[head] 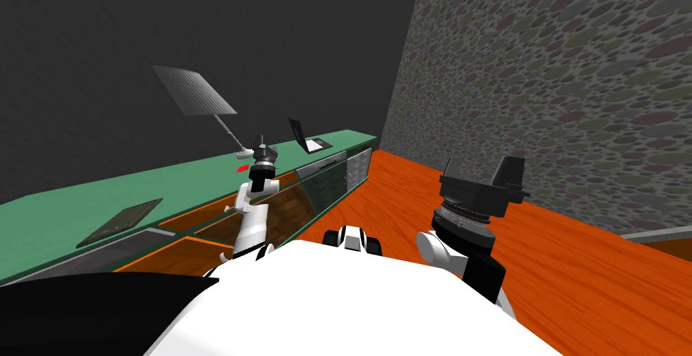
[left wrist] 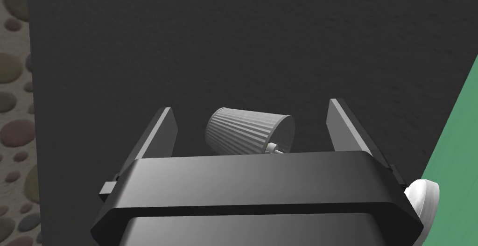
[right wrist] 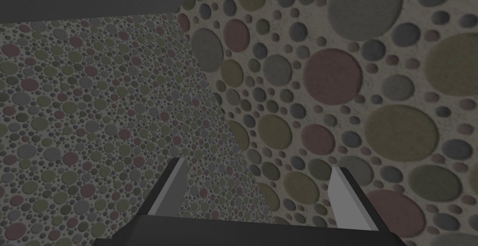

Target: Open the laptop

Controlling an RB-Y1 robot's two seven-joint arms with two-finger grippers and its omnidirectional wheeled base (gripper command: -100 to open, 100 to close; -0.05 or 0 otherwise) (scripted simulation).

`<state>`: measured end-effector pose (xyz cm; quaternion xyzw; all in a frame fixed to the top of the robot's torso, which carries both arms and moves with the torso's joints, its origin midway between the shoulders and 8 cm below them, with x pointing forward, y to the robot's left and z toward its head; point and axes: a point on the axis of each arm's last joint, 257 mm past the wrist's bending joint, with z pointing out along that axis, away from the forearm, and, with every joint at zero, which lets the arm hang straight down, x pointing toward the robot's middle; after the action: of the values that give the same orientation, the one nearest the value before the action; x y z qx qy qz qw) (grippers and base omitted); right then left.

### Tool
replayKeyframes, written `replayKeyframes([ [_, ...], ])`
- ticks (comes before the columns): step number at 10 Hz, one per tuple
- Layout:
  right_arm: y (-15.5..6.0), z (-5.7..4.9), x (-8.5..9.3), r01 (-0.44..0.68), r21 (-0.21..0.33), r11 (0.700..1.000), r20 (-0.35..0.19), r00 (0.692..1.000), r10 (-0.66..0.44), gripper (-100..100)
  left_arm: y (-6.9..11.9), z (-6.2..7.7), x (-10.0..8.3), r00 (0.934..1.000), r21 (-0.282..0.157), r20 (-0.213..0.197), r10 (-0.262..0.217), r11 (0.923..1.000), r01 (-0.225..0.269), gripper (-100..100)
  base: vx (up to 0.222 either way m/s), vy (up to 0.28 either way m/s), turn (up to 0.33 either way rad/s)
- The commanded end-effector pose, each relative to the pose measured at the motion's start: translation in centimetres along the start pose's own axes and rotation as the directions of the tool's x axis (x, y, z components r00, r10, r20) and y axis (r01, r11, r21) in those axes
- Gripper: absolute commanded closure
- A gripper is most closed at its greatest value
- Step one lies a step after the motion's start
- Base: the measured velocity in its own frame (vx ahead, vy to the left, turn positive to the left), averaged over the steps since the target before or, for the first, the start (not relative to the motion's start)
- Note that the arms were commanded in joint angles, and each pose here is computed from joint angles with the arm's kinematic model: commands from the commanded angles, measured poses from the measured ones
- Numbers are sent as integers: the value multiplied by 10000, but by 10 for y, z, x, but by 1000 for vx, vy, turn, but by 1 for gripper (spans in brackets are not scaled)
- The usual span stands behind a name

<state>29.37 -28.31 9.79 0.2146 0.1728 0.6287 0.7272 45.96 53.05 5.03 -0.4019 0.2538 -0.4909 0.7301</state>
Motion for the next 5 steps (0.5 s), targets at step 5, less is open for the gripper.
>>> replayKeyframes([
  [5,0,0,0,0,0,10000,0,10000,0,0,35,30,-89,9712,-903,2234,-825,9904,1049,-100,45,-102,-69],
])
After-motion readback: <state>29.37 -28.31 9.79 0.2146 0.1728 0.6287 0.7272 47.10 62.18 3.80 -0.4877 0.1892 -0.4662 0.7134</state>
